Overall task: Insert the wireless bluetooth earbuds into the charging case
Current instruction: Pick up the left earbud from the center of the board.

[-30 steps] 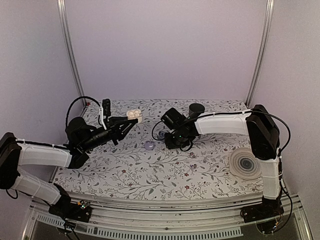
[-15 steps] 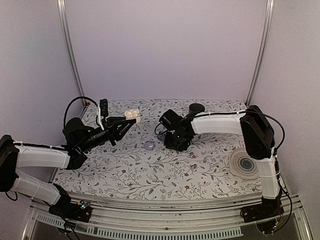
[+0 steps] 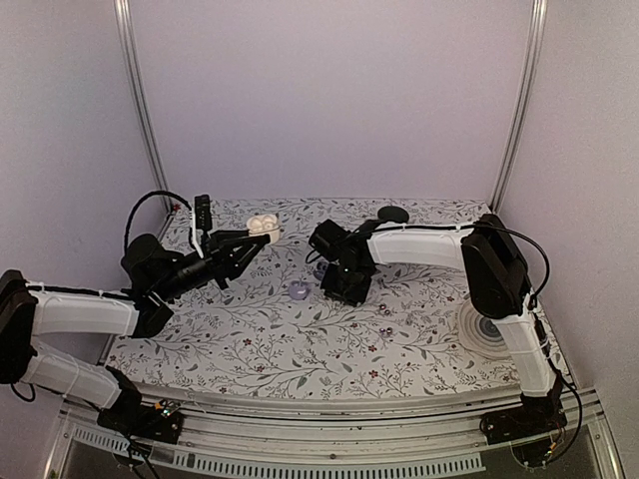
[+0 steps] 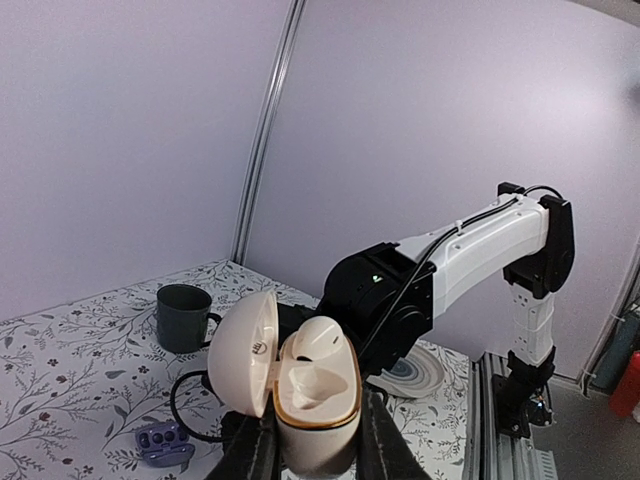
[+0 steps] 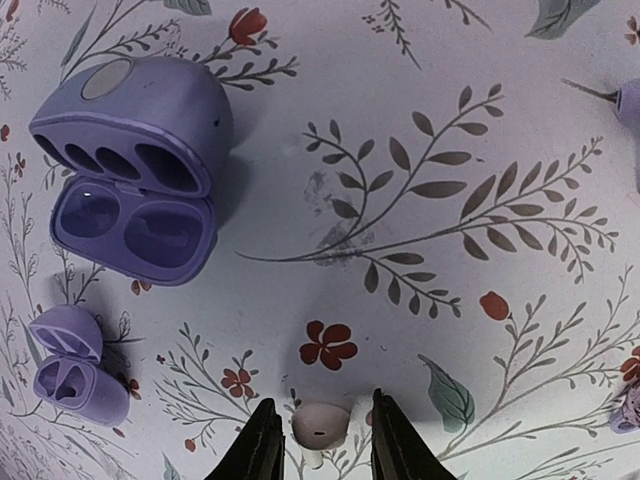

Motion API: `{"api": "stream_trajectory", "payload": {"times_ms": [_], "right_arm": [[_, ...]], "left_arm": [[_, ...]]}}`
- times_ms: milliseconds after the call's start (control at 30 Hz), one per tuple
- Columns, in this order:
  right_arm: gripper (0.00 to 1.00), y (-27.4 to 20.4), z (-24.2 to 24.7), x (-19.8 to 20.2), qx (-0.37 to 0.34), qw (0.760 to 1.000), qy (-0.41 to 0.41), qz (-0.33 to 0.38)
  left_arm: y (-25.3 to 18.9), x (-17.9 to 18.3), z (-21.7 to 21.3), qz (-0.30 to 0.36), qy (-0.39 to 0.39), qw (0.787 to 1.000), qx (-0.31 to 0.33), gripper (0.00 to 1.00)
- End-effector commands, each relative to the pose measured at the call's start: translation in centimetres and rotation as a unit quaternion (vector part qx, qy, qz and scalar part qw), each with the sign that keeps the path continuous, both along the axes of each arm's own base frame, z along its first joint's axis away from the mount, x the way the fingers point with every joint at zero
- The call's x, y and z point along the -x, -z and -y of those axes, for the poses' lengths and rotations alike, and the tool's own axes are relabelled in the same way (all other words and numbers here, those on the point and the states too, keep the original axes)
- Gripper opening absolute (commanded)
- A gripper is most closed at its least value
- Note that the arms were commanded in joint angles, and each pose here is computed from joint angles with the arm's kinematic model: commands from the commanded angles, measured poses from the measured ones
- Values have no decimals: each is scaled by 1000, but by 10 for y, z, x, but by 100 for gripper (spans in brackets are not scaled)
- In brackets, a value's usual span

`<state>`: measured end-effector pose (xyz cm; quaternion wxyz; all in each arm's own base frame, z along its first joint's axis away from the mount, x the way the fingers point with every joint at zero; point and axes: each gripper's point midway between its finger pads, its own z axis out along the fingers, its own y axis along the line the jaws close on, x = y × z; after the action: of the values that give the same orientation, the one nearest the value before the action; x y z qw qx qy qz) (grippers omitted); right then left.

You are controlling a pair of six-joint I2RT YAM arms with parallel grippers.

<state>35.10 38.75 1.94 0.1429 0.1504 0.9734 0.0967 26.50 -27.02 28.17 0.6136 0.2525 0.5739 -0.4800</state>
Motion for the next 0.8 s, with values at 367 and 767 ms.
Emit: {"api": "stream_trajectory", "payload": {"times_ms": [367,767], "right_arm": [[30,36,3,10,17,999,8,-45],[20,58,14,24,79,995,-25,-55]], "left_arm": [[-14,6,-14,23,-2,1000,19,0],[-16,7,-15,24,-3,999,24,0]]}}
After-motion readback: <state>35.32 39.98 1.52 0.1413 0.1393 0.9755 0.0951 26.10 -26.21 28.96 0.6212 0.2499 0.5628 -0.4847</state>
